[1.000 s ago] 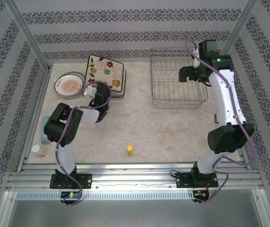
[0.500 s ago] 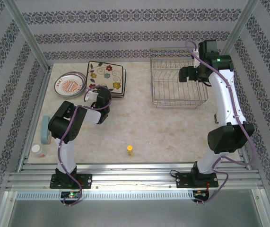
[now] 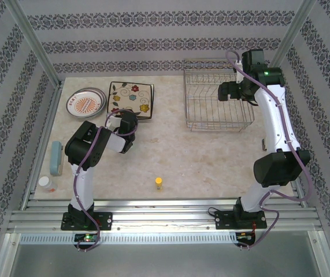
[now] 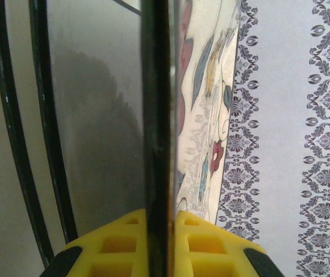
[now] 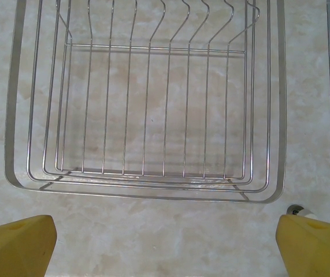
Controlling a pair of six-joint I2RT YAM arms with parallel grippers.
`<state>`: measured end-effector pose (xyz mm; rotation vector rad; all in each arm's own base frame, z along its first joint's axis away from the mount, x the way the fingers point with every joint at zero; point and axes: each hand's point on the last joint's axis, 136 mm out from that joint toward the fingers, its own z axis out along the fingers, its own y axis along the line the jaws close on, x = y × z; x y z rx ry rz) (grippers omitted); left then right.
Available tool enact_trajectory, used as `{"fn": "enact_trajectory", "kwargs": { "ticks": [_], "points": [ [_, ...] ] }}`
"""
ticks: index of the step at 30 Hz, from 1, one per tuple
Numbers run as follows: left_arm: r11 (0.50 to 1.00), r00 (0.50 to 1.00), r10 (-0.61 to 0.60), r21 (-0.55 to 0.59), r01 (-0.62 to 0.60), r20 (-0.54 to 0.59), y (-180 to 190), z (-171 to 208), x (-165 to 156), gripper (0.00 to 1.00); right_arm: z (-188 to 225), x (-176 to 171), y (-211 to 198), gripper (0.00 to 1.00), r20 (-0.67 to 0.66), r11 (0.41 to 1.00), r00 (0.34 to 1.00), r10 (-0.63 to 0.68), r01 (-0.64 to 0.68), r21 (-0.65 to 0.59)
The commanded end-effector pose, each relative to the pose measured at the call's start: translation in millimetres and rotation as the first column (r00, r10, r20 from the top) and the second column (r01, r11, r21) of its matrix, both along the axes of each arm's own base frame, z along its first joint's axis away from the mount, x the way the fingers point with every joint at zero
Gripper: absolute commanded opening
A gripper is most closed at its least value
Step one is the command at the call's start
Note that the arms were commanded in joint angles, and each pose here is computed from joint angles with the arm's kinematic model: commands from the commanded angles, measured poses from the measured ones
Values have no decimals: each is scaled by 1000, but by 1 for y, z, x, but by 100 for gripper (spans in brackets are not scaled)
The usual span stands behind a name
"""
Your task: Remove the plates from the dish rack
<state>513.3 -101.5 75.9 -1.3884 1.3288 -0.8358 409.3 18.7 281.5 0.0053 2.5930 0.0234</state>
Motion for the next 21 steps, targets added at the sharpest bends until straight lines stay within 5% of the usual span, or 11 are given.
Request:
{"fn": "enact_trajectory", "kwargs": {
  "ticks": [1, 15, 21],
  "points": [
    [990, 971, 42, -142, -8, 235, -4, 65, 13, 0, -8, 0, 5, 98, -21, 1000, 1000, 23, -23, -7],
    [987, 988, 26, -158, -1, 153, 1, 47, 13, 0, -10, 3, 7, 98, -21, 1000, 999, 30, -30, 0],
    [988, 992, 18, -157, 2, 129, 2, 43, 13, 9, -11, 3, 7, 98, -20, 1000, 999, 29, -29, 1]
  ]
}}
